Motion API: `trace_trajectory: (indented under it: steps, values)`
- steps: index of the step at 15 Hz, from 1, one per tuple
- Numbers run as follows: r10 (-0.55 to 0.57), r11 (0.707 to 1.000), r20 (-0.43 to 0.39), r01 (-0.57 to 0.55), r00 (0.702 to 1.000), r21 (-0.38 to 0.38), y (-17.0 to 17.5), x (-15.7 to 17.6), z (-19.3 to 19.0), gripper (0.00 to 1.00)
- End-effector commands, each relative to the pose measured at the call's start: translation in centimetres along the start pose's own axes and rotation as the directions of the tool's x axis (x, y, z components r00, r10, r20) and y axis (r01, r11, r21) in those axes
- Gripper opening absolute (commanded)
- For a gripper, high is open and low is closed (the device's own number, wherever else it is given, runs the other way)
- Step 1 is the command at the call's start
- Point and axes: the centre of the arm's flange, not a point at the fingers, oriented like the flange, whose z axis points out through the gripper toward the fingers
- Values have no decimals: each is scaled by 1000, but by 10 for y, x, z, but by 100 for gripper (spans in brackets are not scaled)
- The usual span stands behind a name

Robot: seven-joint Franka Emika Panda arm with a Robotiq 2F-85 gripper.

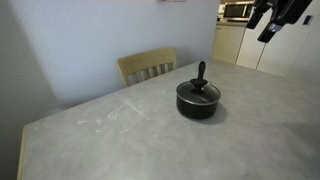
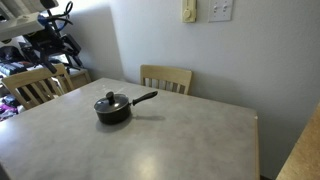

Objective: Remove the glass lid from the black pot

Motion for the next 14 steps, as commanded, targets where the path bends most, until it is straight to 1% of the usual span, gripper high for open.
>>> trace_trajectory:
  steps: [1, 2, 3, 5, 7, 9, 10, 12, 14]
  values:
    - [-46, 991, 0, 46, 999, 127, 12, -1, 22, 100]
    - [-67, 979, -21, 70, 998, 192, 16, -2, 29, 100]
    - [-70, 968, -27, 75, 997, 240, 18, -3, 35, 100]
    - [-102, 935, -35, 108, 994, 337, 24, -4, 48, 100]
    - [-134, 905, -30, 135, 991, 403, 30, -4, 56, 100]
    - [-154, 893, 4, 138, 988, 429, 39, 0, 64, 100]
    - [-158, 893, 25, 132, 987, 429, 44, 2, 66, 100]
    - [-156, 906, 74, 113, 985, 408, 55, 11, 71, 100]
    - [-170, 920, 111, 117, 979, 375, 64, 22, 77, 100]
